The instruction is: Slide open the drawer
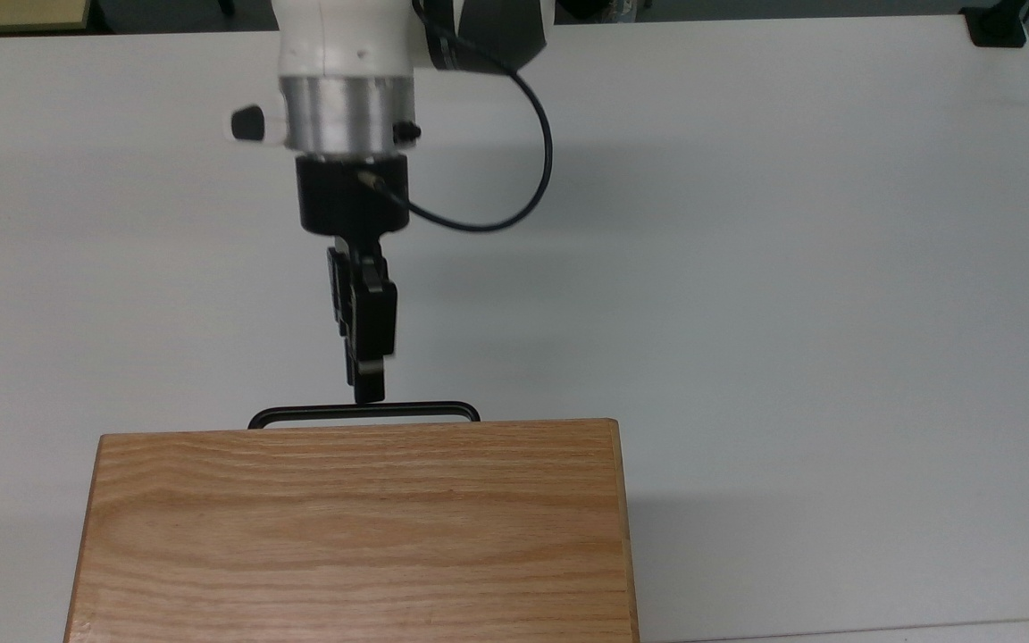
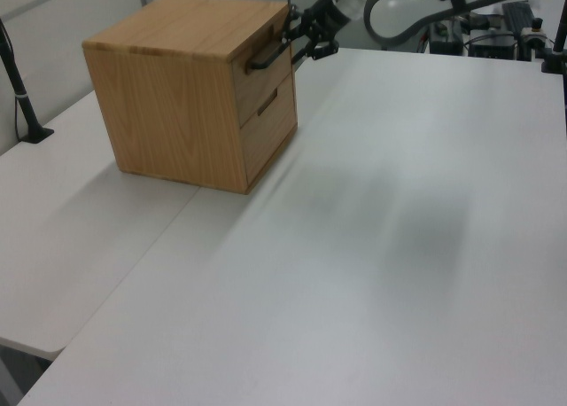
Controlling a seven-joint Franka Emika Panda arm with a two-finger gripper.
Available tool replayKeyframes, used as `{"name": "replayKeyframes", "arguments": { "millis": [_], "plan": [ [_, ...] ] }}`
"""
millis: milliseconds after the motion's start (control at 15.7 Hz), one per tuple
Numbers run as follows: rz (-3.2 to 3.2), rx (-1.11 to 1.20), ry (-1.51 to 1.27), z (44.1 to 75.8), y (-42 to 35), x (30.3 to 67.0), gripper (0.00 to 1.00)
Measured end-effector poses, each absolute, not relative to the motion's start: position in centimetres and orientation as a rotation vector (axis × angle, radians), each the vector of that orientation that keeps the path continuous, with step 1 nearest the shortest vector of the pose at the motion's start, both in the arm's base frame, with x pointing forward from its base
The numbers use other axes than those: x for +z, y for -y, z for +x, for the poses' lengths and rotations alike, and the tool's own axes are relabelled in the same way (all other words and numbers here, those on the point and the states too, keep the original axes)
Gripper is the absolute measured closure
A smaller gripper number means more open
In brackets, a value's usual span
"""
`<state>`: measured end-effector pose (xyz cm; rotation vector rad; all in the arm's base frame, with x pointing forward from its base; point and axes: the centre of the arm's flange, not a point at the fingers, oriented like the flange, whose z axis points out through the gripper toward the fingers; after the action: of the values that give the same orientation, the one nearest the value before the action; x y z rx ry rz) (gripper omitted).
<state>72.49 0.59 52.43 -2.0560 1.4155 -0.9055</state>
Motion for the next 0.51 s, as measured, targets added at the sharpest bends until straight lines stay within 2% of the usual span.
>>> {"name": "replayKeyframes", "arguments": {
  "millis": [191, 508],
  "plan": [
    [-2.037, -0.924, -1.417, 72.13, 0.20, 53.75, 0.62],
    [-2.048, -0.912, -1.423, 72.24, 0.12, 52.86, 0.64]
  ]
}}
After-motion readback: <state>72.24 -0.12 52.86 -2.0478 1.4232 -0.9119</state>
